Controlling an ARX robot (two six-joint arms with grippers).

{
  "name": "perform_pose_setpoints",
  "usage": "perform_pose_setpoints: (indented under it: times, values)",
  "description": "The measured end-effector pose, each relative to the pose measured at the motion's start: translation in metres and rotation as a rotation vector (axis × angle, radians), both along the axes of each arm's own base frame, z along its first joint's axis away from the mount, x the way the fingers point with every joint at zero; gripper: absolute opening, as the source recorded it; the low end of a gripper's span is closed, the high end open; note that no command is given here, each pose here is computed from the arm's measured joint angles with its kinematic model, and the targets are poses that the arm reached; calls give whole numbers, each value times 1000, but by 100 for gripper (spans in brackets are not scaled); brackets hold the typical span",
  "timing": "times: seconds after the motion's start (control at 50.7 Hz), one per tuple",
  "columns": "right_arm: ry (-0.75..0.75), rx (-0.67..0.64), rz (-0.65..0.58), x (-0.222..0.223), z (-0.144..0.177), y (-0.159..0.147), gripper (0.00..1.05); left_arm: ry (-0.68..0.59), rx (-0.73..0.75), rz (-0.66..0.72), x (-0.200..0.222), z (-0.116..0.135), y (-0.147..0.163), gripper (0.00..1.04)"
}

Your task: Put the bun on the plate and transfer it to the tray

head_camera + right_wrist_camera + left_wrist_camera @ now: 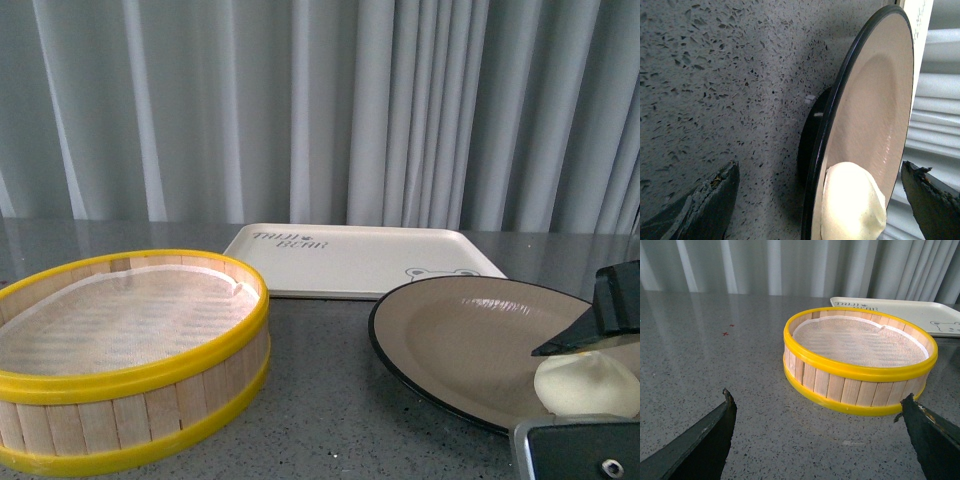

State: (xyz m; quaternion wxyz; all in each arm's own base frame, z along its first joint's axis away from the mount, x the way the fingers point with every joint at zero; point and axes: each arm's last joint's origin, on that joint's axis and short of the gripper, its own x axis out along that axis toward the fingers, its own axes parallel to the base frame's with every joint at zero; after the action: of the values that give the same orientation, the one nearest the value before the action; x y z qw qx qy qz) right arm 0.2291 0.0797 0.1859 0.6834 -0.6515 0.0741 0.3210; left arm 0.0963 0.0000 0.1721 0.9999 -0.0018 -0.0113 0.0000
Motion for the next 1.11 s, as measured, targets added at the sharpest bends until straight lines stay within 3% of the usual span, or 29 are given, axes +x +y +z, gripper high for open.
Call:
perform_pose_setpoints:
  times: [0.454,0.908,0.987,1.105]
  values:
    - [-13,-2,38,19,-4,12,94,0,0,0,0,0,0,98]
    - [-6,-9,66,10,-9,20,11,0,0,0,0,0,0,98]
    - [-41,-20,66,7,-5,19,3,0,0,0,0,0,0,98]
    - [-76,-27,46,3,-8,17,3,0,0,0,0,0,0,98]
